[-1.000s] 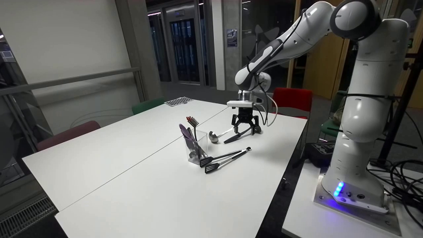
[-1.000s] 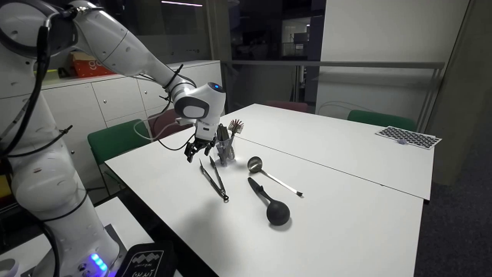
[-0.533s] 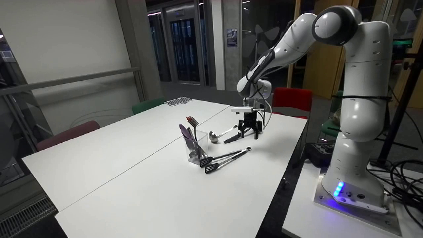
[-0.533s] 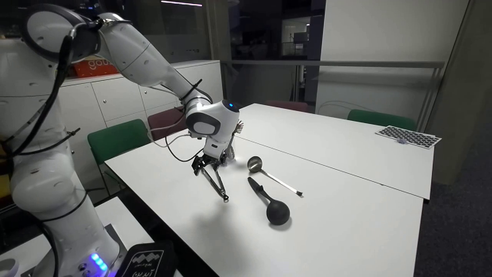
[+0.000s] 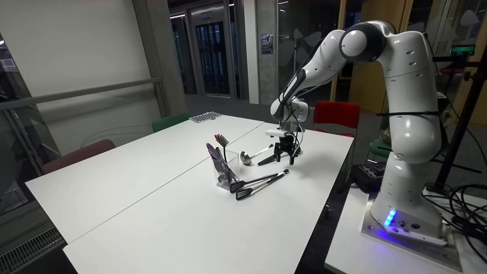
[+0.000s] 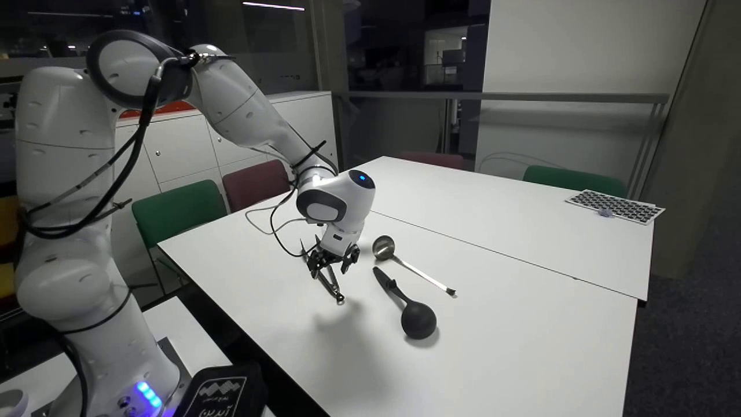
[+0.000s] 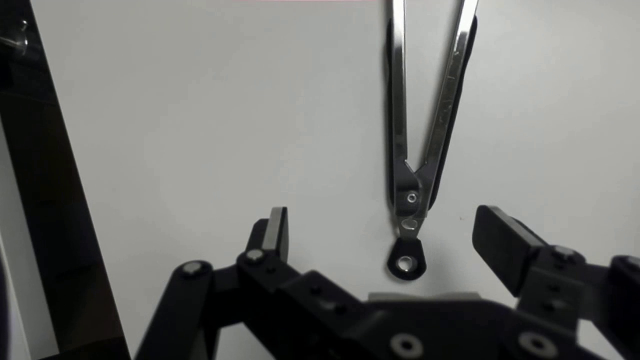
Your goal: Put the black tongs in the cutlery holder.
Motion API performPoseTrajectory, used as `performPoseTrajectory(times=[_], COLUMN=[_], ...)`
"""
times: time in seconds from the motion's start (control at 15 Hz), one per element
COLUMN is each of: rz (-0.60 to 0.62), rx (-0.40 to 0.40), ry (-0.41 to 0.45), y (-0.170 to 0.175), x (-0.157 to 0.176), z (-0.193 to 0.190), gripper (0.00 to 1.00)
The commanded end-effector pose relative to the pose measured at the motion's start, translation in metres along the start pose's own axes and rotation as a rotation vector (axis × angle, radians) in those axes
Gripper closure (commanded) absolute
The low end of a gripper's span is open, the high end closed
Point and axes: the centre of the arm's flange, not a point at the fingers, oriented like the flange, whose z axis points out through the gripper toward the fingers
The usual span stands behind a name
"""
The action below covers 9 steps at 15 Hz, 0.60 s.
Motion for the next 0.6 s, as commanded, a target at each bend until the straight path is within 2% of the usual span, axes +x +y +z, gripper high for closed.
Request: performPoseTrajectory(times=[0.0, 0.53], rz=[0.062, 0.085], rx=[0.029, 0.021], ry=[-0.014, -0.002], y=[-0.019, -0.029], x=[0.007, 0.001], z=[0.009, 0.028], gripper=[0.00, 0.00])
